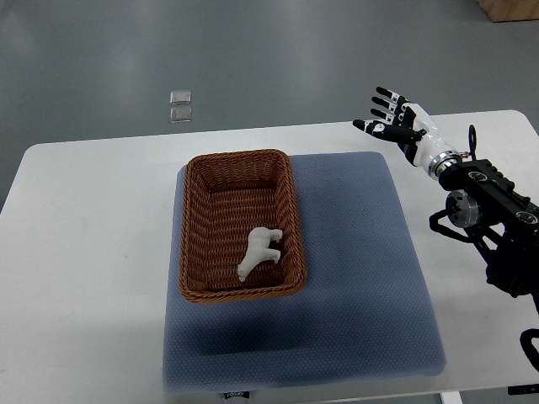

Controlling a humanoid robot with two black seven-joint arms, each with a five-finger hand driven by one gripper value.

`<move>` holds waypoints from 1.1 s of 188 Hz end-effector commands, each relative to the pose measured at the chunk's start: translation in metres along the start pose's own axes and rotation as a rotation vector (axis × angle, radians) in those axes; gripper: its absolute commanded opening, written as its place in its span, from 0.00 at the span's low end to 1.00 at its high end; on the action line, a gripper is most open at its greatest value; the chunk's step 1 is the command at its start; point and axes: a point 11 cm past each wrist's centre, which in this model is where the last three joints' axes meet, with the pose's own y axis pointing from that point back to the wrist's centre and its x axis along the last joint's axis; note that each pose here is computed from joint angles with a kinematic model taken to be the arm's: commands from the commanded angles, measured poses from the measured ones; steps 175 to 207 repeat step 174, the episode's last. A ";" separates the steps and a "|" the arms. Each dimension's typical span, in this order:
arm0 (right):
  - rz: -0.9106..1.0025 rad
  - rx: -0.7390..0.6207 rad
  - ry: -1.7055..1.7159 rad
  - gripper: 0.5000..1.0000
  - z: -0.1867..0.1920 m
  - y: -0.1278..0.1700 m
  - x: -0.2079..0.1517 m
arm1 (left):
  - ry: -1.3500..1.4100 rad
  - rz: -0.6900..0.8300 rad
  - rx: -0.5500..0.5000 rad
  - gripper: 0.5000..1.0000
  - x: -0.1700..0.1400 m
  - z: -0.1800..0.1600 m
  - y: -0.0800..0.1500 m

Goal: Place white bear in brown basket with right hand

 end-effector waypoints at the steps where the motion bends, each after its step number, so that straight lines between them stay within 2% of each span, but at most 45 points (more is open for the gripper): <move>1: 0.003 -0.007 -0.038 0.85 0.007 0.005 0.004 | 0.000 0.000 0.000 1.00 0.000 0.000 0.000; 84: 0.028 -0.002 -0.172 0.86 0.018 0.011 0.009 | 0.000 0.000 0.000 1.00 0.000 0.000 0.000; 207: 0.028 0.000 -0.181 0.86 0.025 0.013 0.006 | 0.000 0.000 0.000 1.00 0.000 0.000 0.000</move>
